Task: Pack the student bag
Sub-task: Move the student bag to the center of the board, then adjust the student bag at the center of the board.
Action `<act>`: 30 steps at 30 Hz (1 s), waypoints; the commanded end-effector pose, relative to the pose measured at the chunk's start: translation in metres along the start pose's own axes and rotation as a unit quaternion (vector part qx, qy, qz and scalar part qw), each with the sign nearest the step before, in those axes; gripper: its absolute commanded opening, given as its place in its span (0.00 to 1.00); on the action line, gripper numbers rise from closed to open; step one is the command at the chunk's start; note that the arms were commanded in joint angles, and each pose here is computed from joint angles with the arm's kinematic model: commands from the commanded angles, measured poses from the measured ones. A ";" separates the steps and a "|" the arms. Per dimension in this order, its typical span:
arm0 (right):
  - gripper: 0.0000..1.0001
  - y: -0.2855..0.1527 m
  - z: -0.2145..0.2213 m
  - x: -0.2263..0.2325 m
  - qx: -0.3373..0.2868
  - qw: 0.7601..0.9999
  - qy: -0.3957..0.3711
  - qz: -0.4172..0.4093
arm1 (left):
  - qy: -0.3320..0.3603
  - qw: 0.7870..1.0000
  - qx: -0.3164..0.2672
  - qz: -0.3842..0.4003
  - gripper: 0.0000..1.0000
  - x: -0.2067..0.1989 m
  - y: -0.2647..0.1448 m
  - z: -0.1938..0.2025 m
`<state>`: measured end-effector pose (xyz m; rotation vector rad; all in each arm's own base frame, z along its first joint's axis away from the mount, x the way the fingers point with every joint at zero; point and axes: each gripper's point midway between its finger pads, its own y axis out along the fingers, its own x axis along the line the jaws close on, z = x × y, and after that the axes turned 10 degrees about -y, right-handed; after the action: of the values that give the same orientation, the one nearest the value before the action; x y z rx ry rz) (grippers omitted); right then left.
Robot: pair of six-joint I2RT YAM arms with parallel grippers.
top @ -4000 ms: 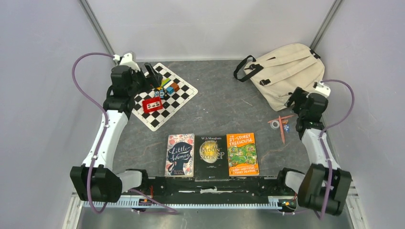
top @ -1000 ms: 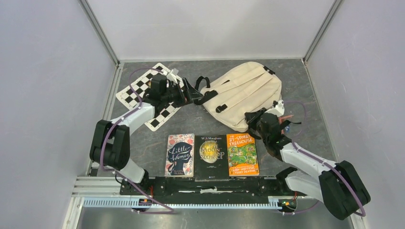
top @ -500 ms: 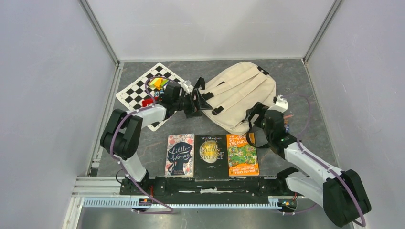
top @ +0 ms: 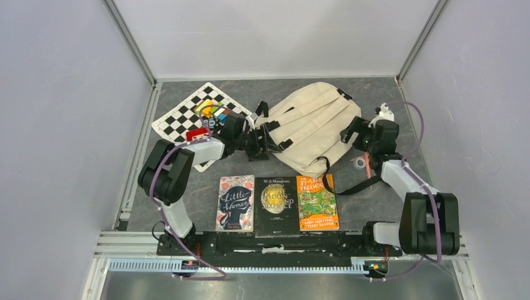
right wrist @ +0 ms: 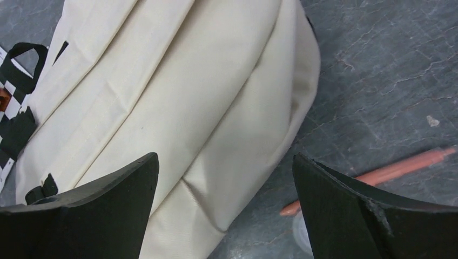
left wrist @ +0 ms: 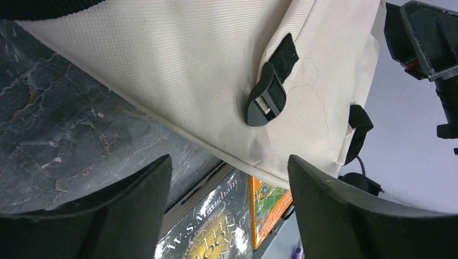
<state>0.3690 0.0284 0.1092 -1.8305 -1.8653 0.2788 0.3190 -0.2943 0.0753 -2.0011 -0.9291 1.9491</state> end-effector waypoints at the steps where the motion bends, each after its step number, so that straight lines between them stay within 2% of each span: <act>1: 0.98 0.006 -0.028 -0.001 -0.034 0.996 0.026 -0.076 | 0.017 1.000 0.006 0.002 0.77 -0.006 0.005 -0.005; 4: 0.98 0.013 -0.028 -0.010 -0.043 0.993 0.043 -0.100 | 0.013 1.000 0.012 0.001 0.61 -0.004 0.009 -0.004; 9: 0.98 0.039 -0.036 -0.018 -0.034 0.990 0.027 -0.136 | 0.010 1.000 0.021 0.002 0.33 -0.002 0.013 -0.002; 13: 0.98 0.064 -0.048 -0.014 -0.032 0.984 0.019 -0.173 | 0.013 1.000 0.020 0.001 0.18 -0.001 0.013 -0.003; 16: 0.98 0.080 -0.053 -0.009 -0.026 0.978 0.044 -0.202 | 0.016 1.000 0.020 -0.002 0.07 0.000 0.013 -0.004; 18: 0.98 0.087 -0.053 -0.006 -0.022 0.975 0.058 -0.214 | 0.018 1.000 0.021 -0.005 0.03 0.001 0.014 -0.003; 21: 0.98 0.095 -0.049 -0.001 -0.014 0.972 0.072 -0.221 | 0.022 1.000 0.018 -0.009 0.02 0.001 0.014 -0.005; 25: 0.98 0.114 -0.028 -0.015 0.045 0.984 0.065 -0.158 | 0.029 0.999 0.015 -0.013 0.02 0.001 0.012 -0.006; 30: 0.98 0.121 -0.006 -0.014 0.078 0.984 0.076 -0.140 | 0.032 0.999 0.016 -0.010 0.02 -0.002 0.011 -0.006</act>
<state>0.4748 0.0210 0.0635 -1.4024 -1.9511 0.1093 0.3225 -0.2987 0.0622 -1.9483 -0.9143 1.9356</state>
